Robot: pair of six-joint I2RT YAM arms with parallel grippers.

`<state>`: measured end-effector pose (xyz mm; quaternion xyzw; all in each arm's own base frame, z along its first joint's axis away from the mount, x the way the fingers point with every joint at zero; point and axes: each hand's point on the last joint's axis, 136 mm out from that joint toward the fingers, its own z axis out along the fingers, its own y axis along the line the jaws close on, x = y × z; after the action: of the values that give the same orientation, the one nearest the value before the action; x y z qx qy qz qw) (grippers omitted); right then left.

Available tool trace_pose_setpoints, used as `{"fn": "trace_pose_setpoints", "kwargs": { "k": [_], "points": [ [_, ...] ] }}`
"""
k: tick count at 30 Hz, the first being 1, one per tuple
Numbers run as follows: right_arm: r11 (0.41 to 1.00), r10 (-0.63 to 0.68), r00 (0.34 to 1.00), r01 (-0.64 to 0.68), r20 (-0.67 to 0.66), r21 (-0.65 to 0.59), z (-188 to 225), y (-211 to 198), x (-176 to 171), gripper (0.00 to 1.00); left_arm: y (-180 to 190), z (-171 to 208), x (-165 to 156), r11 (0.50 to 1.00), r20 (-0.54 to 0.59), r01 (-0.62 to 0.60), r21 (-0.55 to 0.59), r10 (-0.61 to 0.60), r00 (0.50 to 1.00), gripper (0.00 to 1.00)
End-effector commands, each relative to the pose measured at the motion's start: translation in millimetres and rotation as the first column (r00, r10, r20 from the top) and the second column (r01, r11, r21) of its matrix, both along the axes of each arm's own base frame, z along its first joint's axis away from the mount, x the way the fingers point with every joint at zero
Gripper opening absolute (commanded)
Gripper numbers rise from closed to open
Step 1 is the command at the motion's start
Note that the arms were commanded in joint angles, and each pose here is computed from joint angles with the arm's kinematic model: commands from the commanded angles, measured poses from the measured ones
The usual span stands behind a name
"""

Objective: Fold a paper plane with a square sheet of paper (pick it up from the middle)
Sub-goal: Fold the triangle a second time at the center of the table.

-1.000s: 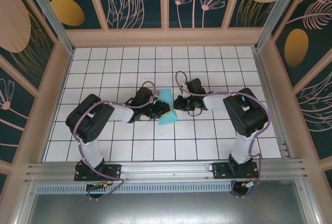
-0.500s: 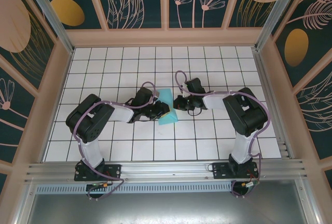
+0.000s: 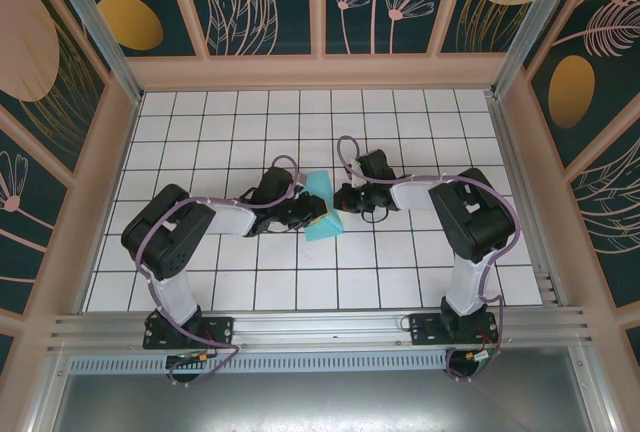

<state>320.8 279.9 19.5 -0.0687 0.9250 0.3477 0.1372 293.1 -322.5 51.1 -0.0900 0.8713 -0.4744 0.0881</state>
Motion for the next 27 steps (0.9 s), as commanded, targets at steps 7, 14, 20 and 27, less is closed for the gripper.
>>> {"fn": "trace_pose_setpoints", "kwargs": {
  "k": [7,14,20,27],
  "points": [
    [0.999,0.032,0.999,-0.033,-0.011,-0.02,-6,3,-3,0.0,-6,-1,11,1.0,0.006,0.004,0.016,-0.004,1.0,0.21],
    [0.999,0.039,0.999,-0.039,-0.009,-0.018,-5,5,-3,0.0,0,-23,4,0.998,-0.042,0.001,0.06,0.001,0.999,0.19],
    [0.999,0.041,0.999,-0.041,-0.007,-0.016,-4,6,-2,0.0,4,-28,1,0.997,-0.052,-0.002,0.071,0.006,0.999,0.19],
    [0.999,0.039,0.999,-0.039,-0.006,-0.021,-6,5,-1,0.0,5,-32,-1,0.997,-0.06,-0.002,0.079,0.007,0.998,0.19]
  ]
}}
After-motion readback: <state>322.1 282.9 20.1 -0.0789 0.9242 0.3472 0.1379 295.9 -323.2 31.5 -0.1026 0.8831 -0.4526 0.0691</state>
